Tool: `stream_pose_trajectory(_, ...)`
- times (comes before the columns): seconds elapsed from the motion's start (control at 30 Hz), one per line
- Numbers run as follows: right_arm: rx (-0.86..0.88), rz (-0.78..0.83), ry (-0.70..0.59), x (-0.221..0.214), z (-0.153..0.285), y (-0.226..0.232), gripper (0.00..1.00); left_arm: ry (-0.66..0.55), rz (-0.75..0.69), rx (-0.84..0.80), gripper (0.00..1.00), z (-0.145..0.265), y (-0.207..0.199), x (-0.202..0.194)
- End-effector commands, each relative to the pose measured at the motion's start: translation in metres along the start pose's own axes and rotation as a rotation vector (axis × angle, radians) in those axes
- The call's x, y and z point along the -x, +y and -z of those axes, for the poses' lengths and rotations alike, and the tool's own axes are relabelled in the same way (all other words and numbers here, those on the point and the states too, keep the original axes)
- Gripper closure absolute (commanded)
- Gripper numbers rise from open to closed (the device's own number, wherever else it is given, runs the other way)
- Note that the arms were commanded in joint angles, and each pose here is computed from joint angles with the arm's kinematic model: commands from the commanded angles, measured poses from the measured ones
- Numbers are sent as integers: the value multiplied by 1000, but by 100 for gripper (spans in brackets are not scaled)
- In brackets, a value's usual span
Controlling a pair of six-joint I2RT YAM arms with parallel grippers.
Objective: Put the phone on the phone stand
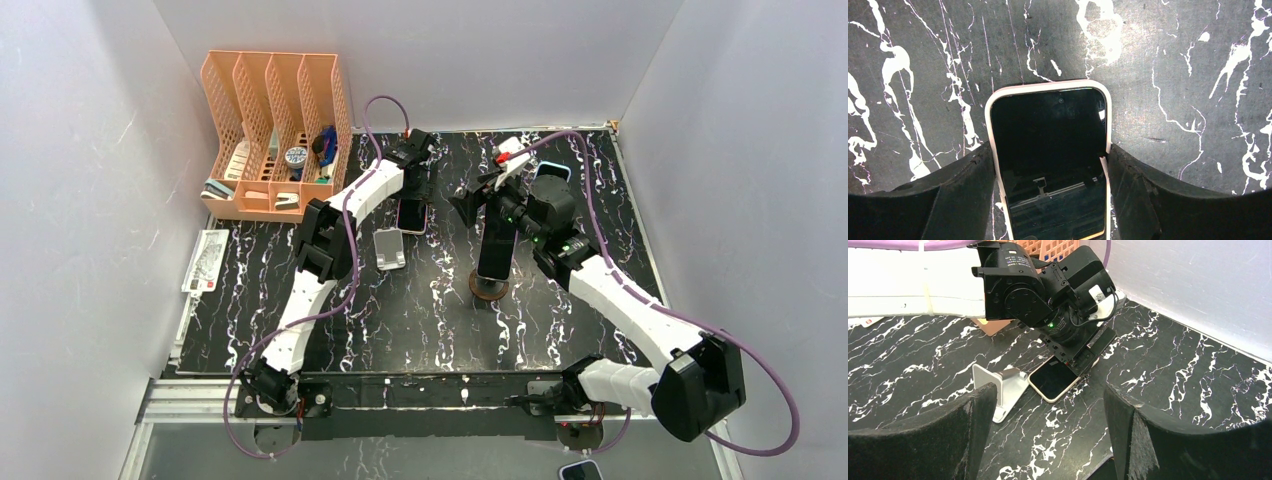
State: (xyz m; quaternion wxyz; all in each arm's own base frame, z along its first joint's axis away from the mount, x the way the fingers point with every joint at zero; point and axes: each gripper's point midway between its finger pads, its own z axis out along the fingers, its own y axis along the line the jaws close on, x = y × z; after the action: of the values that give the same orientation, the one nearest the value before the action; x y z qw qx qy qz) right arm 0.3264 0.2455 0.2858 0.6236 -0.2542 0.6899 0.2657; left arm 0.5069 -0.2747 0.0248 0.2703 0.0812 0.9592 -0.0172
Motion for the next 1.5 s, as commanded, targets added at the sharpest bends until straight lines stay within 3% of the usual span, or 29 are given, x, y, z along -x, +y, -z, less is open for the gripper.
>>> stream_pose_trajectory(0.0, -5, 14, -16, 2, -3, -2, 15, 32, -4, 19, 100, 11, 8, -7)
stream_pose_trajectory(0.4, 48, -41, 11, -19, -15, 6, 15, -107, 78, -77, 100, 66, 6, 47)
stream_pose_trajectory(0.9, 195, -263, 9, -35, -48, 37, 16, -249, 132, -169, 100, 130, 6, 91)
stream_pose_trajectory(1.2, 116, -270, 26, -49, -74, 19, 15, -340, 142, -238, 100, 186, 3, 111)
stream_pose_trajectory(1.47, 140, -317, -33, -34, -92, 1, 15, -372, 151, -307, 100, 218, -1, 110)
